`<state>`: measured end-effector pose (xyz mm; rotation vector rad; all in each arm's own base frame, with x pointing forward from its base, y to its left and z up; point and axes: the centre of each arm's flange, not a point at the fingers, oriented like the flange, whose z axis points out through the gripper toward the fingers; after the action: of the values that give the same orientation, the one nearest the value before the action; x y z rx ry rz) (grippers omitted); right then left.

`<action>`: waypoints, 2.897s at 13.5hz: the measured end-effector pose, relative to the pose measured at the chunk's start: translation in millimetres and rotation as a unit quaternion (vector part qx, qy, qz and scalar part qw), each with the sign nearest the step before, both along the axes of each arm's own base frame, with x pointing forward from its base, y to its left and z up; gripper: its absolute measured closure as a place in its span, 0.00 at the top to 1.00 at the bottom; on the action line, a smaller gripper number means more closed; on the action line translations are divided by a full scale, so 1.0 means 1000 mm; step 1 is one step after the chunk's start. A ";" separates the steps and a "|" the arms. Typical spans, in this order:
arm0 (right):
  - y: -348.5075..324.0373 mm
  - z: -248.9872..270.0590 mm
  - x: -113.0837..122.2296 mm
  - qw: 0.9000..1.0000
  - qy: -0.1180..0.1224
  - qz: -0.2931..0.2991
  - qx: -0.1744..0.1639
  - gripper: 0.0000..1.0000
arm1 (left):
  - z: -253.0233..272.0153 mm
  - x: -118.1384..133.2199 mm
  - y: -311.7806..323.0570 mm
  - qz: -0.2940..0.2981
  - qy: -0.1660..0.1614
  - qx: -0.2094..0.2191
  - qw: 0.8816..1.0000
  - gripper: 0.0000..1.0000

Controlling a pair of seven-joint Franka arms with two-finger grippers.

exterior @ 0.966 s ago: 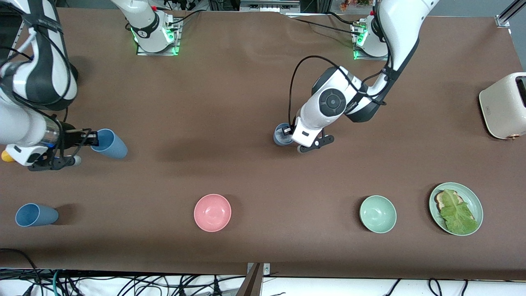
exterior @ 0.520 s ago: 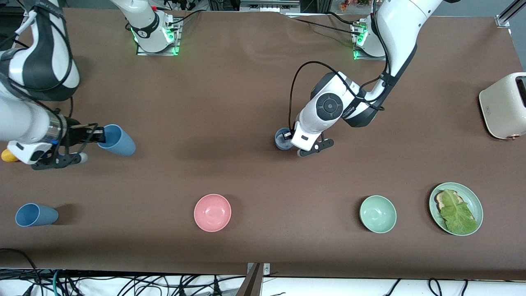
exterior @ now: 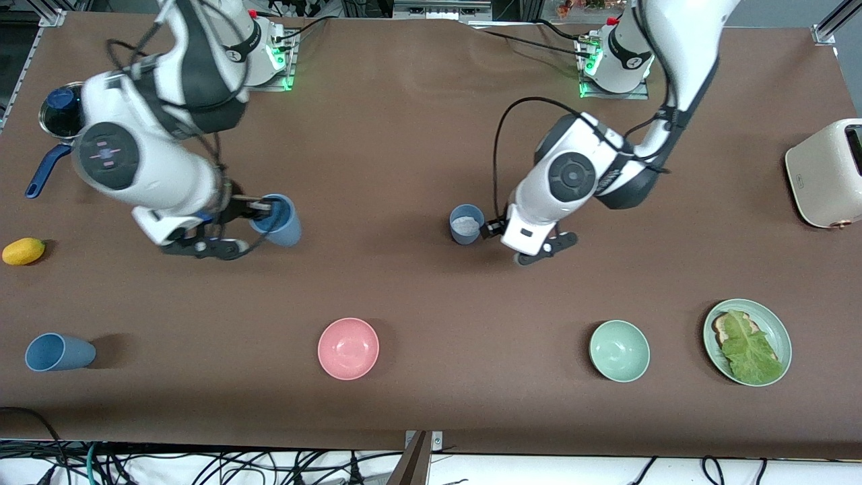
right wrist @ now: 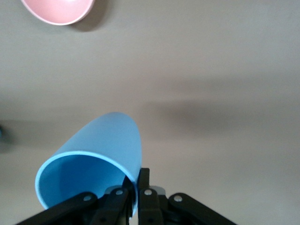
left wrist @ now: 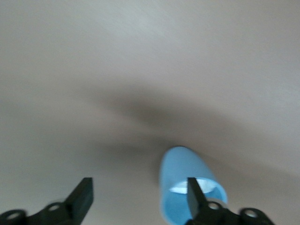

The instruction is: Stack blue cups with both arms

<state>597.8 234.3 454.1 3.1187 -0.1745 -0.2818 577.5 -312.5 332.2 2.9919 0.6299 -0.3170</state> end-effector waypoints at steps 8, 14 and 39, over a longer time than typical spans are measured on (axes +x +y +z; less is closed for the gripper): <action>0.227 -0.054 -0.088 0.985 -0.052 -0.164 0.022 0.05 | 0.021 0.061 0.226 -0.072 0.014 -0.025 0.997 1.00; 0.326 -0.062 -0.121 0.969 -0.063 -0.232 0.050 0.05 | 0.017 0.052 0.355 -0.124 0.015 0.011 0.992 1.00; -0.009 0.040 0.025 0.999 -0.010 0.003 -0.045 1.00 | 0.153 -0.008 0.305 -0.185 0.060 0.081 0.977 1.00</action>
<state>622.9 225.7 493.7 3.0324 -0.1744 -0.2348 569.7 -7.1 485.3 3.2571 0.0998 -0.4918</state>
